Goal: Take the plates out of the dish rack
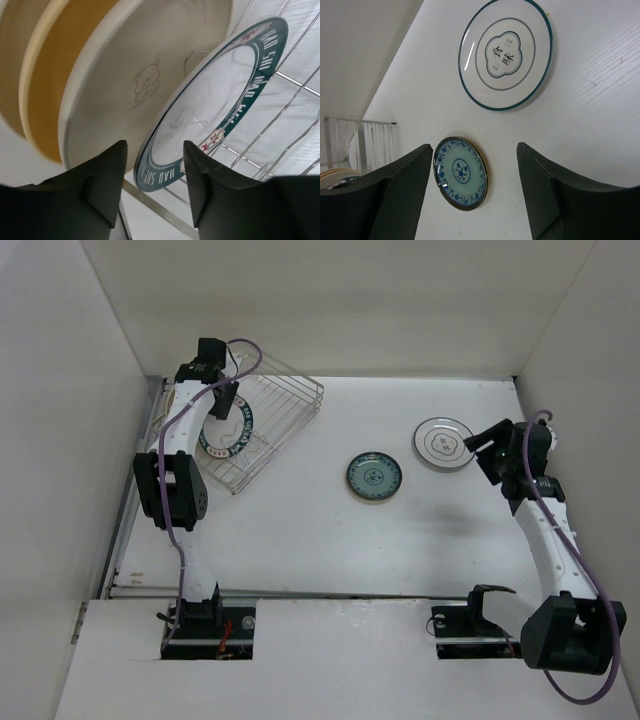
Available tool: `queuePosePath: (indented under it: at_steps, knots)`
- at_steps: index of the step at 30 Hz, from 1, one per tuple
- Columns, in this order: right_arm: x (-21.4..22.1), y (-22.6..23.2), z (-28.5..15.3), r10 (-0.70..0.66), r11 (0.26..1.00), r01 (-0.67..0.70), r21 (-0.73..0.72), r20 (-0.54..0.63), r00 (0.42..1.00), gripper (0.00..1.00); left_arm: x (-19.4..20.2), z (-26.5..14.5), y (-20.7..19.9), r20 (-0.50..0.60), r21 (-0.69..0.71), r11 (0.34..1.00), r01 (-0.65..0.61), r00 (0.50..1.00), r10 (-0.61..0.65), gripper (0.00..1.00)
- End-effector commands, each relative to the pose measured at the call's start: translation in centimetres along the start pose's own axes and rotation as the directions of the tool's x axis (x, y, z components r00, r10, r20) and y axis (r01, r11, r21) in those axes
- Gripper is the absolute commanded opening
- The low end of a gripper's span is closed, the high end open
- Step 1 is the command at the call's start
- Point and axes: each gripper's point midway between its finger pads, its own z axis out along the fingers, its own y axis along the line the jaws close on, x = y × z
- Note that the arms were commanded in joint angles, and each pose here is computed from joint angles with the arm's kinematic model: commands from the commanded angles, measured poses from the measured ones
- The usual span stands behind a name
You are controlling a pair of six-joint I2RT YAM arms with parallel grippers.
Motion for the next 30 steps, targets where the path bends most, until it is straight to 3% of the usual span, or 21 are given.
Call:
queuePosePath:
  at_steps: [1, 6, 7, 18, 23, 27, 30]
  knots:
    - [-1.1, 1.7, -1.1, -0.047, 0.998, 0.048, -0.028, 0.029, 0.998, 0.74, -1.3, -0.2, -0.1, 0.03, 0.032, 0.999, 0.017, 0.999, -0.018, 0.43]
    - [-2.2, 4.8, -2.7, -0.084, 0.992, 0.09, -0.088, 0.066, 0.994, 0.74, -0.6, -0.4, 0.1, -0.006, 0.059, 0.996, 0.068, 0.998, -0.068, 0.05]
    - [-2.2, 4.8, -2.6, -0.099, 0.992, 0.104, -0.074, 0.066, 0.993, 0.74, -0.8, -0.8, 0.1, 0.007, 0.069, 0.995, 0.07, 0.997, -0.071, 0.02]
    - [-0.7, 12.0, -4.6, -0.219, 0.944, 0.227, -0.238, 0.063, 0.974, 0.74, -4.5, -11.1, 1.2, 0.242, 0.148, 0.987, 0.065, 0.965, -0.1, 0.0]
    - [3.3, 16.0, -5.4, -0.351, 0.834, 0.306, -0.459, -0.013, 0.936, 0.74, -6.5, -16.2, 1.0, 0.389, 0.155, 0.987, 0.033, 0.917, -0.091, 0.0]
    - [6.9, 18.6, -5.8, -0.439, 0.727, 0.295, -0.62, -0.089, 0.894, 0.76, -7.4, -17.5, 1.0, 0.414, 0.191, 0.978, 0.085, 0.896, -0.159, 0.0]
    - [9.7, 20.6, -6.9, -0.499, 0.64, 0.271, -0.72, -0.121, 0.858, 0.76, -7.2, -18.4, -1.5, 0.398, 0.331, 0.941, 0.063, 0.895, -0.2, 0.0]
